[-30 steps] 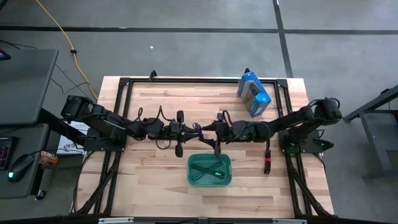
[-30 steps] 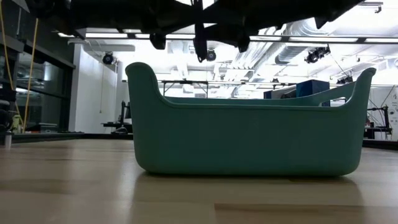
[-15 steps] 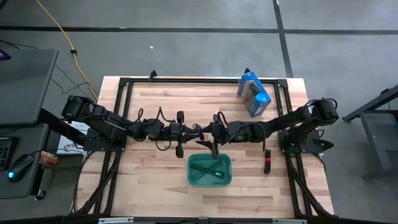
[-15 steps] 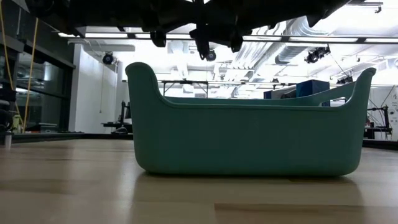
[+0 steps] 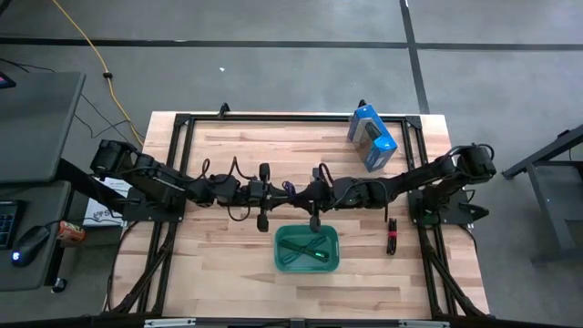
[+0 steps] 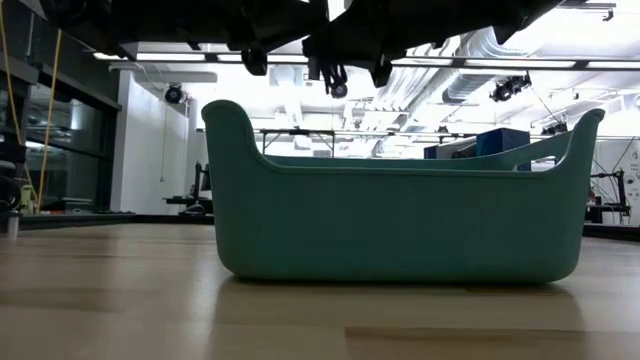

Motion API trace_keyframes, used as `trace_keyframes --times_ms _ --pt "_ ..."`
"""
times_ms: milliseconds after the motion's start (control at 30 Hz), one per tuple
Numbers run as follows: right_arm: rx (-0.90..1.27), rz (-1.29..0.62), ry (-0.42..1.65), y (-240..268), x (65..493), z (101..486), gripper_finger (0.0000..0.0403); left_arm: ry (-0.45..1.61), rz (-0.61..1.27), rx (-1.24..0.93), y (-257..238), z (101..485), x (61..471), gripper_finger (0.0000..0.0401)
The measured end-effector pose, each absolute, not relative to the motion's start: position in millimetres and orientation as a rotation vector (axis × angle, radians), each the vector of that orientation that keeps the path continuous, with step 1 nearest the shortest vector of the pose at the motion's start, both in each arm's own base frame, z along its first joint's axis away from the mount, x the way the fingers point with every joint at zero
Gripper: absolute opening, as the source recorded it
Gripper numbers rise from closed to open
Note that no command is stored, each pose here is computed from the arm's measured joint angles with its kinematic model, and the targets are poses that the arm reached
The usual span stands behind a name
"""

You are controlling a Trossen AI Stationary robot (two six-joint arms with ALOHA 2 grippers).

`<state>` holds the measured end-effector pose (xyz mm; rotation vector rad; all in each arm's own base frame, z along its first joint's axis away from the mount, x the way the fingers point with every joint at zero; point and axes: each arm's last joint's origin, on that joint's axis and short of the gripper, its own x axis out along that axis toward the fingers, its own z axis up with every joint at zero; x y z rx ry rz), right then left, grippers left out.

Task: Pick and place USB-C Cables
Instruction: Put the black violet charger cable into the green bin

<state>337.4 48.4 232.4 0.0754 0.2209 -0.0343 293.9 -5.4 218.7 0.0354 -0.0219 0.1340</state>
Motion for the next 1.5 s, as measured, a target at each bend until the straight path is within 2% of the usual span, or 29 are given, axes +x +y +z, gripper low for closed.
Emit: trace_keyframes --times_ms 100,233,533,700,833,1100,1300,1500 --pt "0.086 -0.035 0.224 48.4 337.3 232.0 0.0025 -0.019 0.127 0.036 -5.6 218.4 293.9 0.0001" --pt "0.084 -0.035 0.227 48.4 337.3 231.8 0.0008 -0.015 0.127 0.036 -5.5 218.1 293.9 0.0023" --pt "0.055 -0.037 0.254 48.2 336.4 229.6 0.0005 0.069 0.148 0.069 -4.5 227.6 281.3 0.0143" --pt "0.034 -0.084 0.303 45.4 326.5 236.3 0.0007 0.154 0.148 0.090 -3.1 242.5 258.8 0.0183" --pt "0.022 -0.122 0.338 46.2 316.8 242.6 0.0004 0.131 0.161 0.087 0.4 245.6 232.4 0.0192" --pt "0.060 -0.193 0.244 40.6 273.5 229.2 0.0004 -0.122 0.228 0.027 11.1 239.9 178.9 0.0189" --pt "0.105 -0.187 0.078 34.5 241.8 227.4 0.0003 -0.163 0.231 0.024 11.3 239.8 169.2 0.0189" --pt "0.112 -0.156 0.059 34.4 236.9 225.9 0.0002 -0.151 0.231 0.026 11.3 238.2 170.1 0.0189"
